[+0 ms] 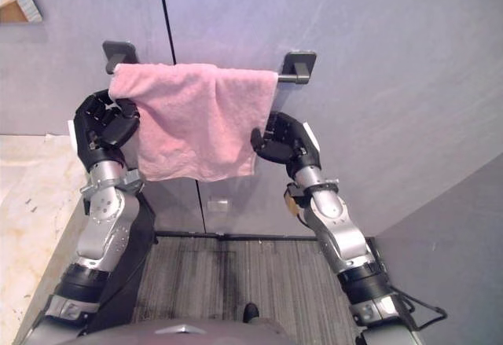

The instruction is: Organize the bathroom.

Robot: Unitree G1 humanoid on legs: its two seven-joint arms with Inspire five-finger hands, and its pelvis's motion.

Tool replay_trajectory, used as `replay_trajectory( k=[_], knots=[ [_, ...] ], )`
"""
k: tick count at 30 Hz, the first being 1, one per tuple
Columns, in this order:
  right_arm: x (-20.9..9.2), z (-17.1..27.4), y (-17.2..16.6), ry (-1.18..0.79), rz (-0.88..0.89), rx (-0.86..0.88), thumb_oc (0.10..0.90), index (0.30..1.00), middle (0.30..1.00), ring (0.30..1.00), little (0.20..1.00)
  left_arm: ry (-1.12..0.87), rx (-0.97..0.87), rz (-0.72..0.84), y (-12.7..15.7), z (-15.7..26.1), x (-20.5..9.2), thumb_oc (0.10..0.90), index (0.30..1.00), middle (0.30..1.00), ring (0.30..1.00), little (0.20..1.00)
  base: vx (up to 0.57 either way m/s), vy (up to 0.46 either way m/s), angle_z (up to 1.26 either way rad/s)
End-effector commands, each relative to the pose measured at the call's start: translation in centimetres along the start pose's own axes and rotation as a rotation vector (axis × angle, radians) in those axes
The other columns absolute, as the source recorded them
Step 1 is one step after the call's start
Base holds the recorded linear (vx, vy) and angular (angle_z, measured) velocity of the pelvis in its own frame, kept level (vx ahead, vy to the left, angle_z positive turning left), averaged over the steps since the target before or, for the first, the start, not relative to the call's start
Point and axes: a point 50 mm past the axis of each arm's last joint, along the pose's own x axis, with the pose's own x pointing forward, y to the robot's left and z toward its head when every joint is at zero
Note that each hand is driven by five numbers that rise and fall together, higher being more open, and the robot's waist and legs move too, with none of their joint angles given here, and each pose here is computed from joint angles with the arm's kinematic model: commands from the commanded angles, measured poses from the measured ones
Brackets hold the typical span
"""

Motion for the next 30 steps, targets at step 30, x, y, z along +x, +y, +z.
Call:
replay_trajectory(
  k=[30],
  knots=[
    [-1.7,-2.5,0.3,-0.036,-0.572,0.468,0.4,0.3,0.3,0.3,0.3,-0.038,0.079,0.235,4.0,-0.9,-0.6,0.4,0.3,0.3,0.3,0.3,0.0,0.0,0.0]
  ],
)
